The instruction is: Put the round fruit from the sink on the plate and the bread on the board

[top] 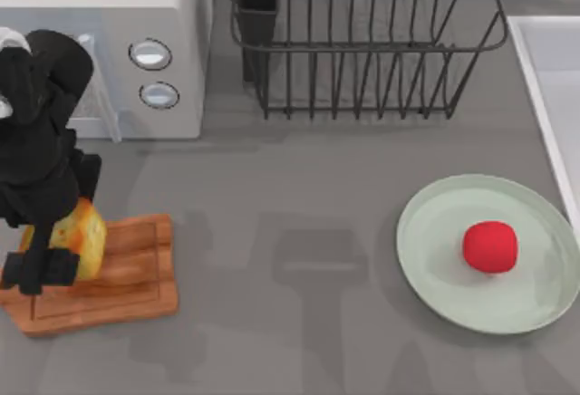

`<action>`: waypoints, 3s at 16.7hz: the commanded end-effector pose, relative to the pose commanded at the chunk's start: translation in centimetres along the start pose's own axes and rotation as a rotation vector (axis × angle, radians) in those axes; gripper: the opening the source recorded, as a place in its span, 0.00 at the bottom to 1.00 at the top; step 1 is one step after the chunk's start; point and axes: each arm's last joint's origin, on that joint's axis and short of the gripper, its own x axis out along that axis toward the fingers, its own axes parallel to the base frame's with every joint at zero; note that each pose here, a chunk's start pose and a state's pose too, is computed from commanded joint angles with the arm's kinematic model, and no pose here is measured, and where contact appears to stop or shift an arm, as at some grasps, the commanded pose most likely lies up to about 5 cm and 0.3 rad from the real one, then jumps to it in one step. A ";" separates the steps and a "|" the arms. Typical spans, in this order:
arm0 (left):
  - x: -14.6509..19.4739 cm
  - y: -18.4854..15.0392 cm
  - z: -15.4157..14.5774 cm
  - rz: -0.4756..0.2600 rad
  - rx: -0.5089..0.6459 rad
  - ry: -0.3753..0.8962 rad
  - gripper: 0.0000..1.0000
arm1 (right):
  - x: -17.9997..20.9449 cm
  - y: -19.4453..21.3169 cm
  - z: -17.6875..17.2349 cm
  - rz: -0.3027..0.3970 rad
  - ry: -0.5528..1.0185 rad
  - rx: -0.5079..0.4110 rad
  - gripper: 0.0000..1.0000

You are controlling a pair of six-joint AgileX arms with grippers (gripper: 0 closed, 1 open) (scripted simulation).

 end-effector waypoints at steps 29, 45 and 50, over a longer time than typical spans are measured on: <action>1.5 0.2 0.0 0.015 0.000 -0.004 1.00 | 0.0 0.0 0.0 0.000 0.000 0.000 1.00; -4.8 12.5 3.9 -0.761 0.751 -0.244 1.00 | 0.0 0.0 0.0 0.000 0.000 0.000 1.00; -2.7 17.7 4.8 -1.059 1.075 -0.709 1.00 | 0.0 0.0 0.0 0.000 0.000 0.000 1.00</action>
